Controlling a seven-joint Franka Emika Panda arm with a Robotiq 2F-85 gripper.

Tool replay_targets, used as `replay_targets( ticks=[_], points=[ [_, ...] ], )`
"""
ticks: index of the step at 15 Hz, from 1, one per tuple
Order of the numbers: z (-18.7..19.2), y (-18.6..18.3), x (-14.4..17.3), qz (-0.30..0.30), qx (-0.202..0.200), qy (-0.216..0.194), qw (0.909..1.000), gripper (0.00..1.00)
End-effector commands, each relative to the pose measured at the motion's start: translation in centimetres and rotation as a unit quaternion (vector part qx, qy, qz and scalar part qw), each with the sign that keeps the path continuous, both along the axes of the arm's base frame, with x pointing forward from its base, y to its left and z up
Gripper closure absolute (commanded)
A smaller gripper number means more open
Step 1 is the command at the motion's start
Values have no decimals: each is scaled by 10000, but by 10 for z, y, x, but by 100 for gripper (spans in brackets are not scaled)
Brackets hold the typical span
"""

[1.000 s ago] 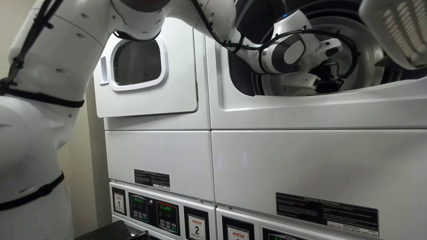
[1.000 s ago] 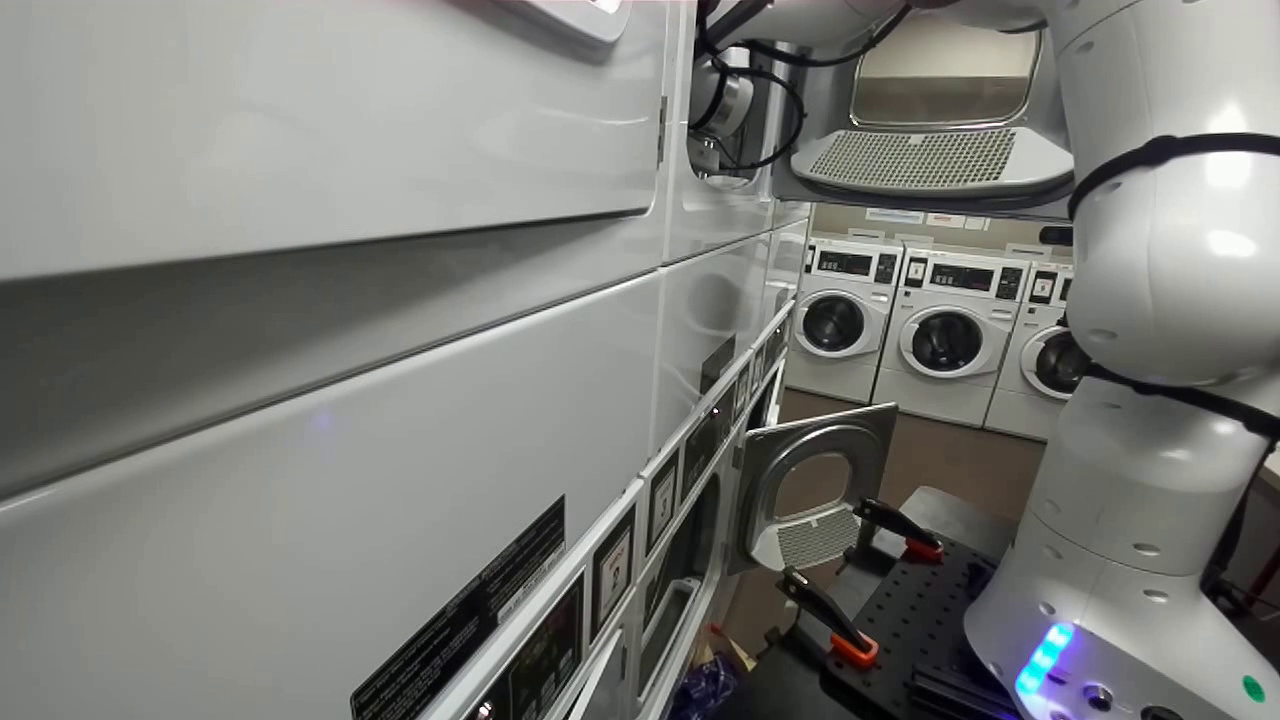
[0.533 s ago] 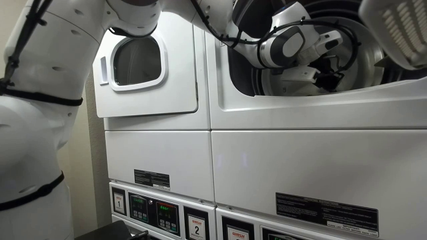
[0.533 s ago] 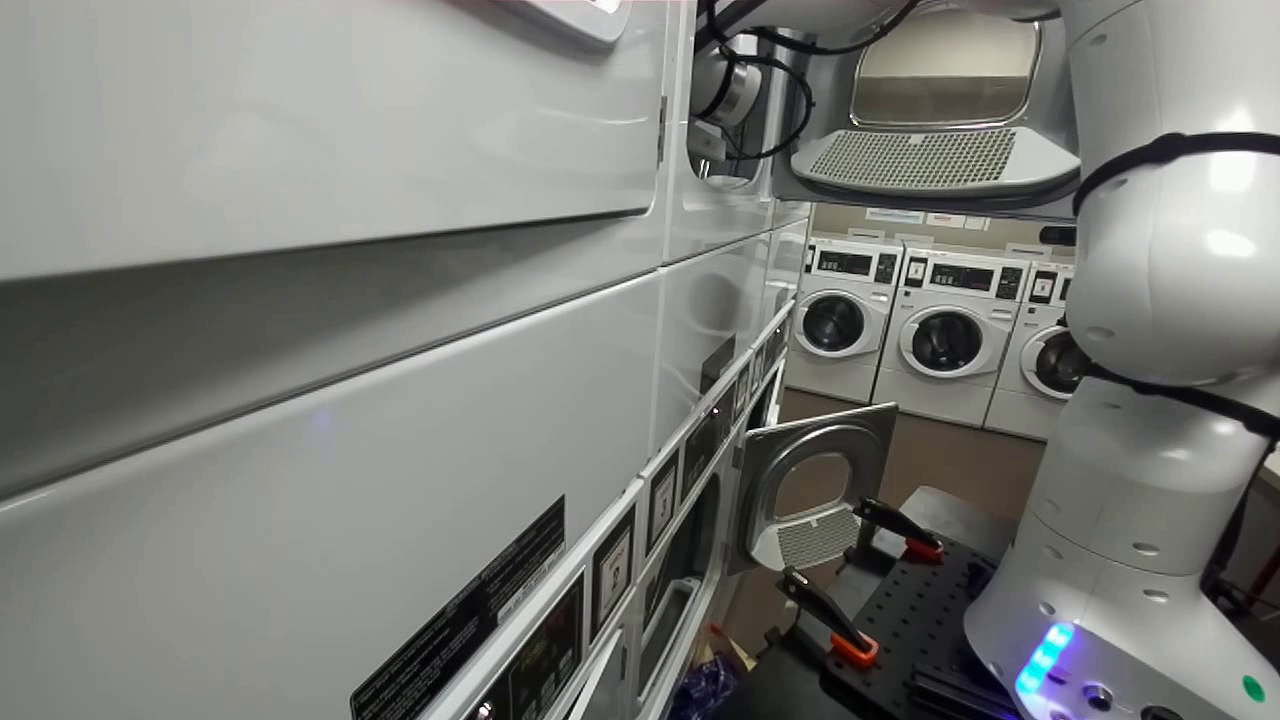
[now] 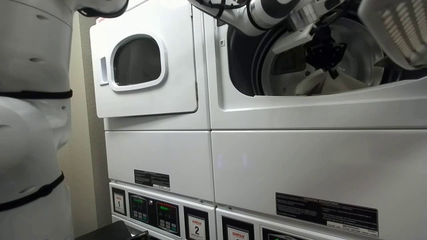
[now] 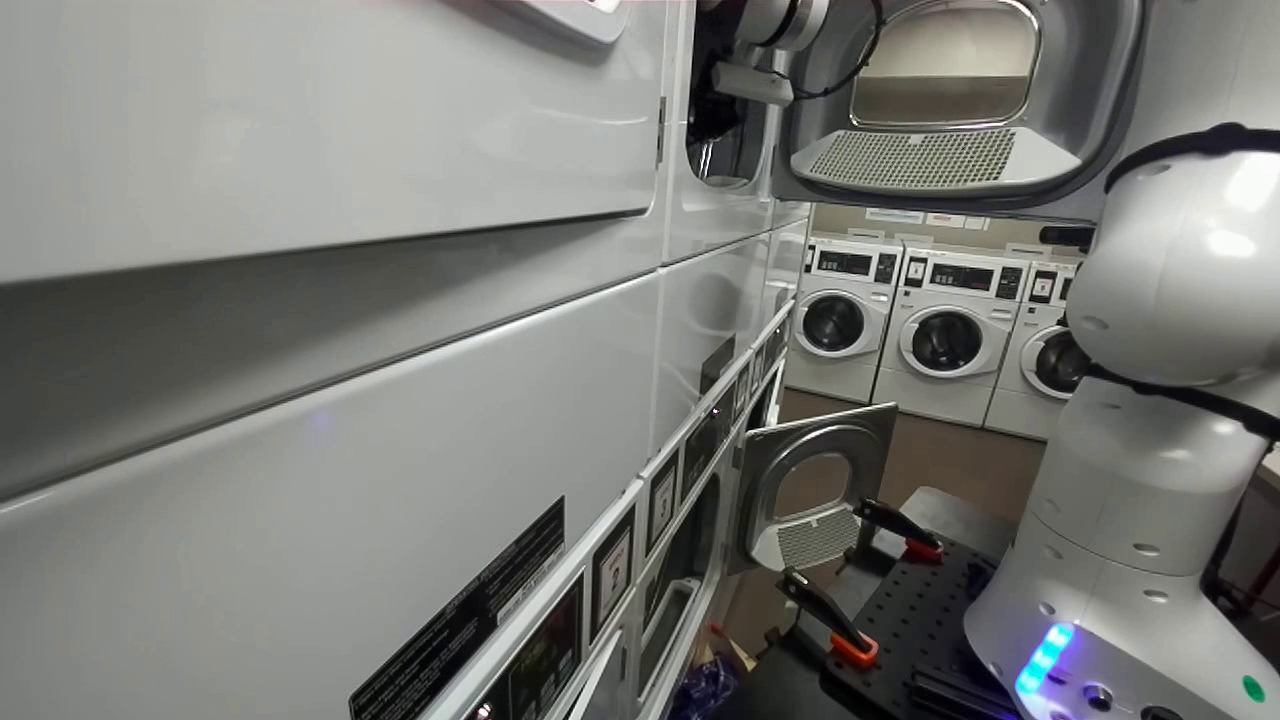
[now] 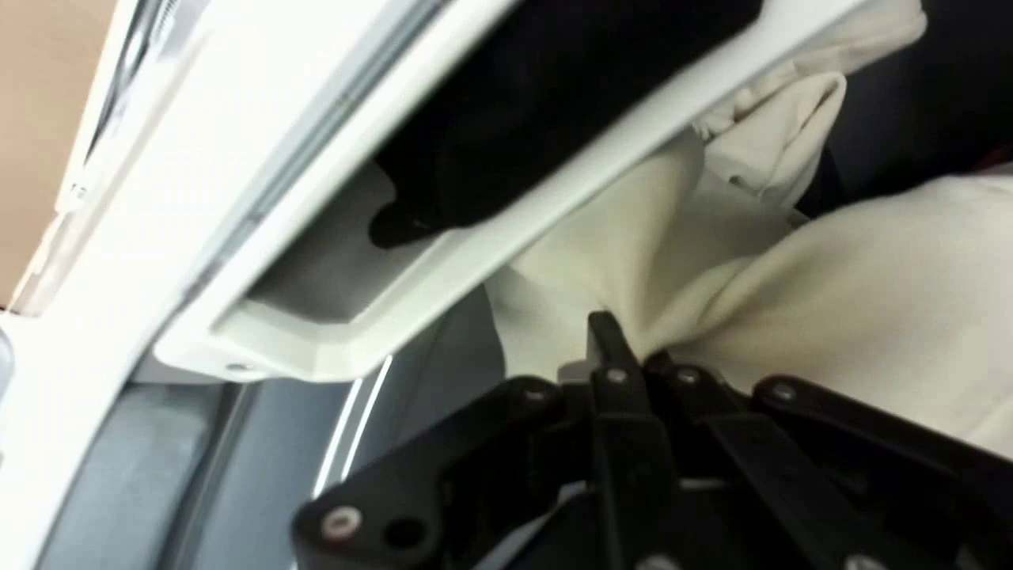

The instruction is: Remove the clothing from the second upper dryer

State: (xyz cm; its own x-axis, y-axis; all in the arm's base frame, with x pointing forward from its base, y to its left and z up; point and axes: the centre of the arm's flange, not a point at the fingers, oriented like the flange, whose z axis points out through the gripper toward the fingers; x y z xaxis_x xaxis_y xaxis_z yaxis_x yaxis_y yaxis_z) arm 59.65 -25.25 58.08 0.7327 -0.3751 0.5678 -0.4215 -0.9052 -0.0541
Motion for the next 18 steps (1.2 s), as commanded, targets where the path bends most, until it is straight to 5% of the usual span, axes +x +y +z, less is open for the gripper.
replay_targets(
  ticks=[1, 5, 8, 13, 18],
  points=[
    [37, 8, -58, 191, 107, 593, 9980, 99],
    [71, 19, -100, 746, 371, 1198, 9893, 99],
    [84, 26, -128, 1275, 447, 1850, 9734, 99],
    [64, 25, -166, 1936, 475, 3031, 9319, 99],
    [-20, 4, -203, 1988, 55, 4231, 8840, 99]
  ],
)
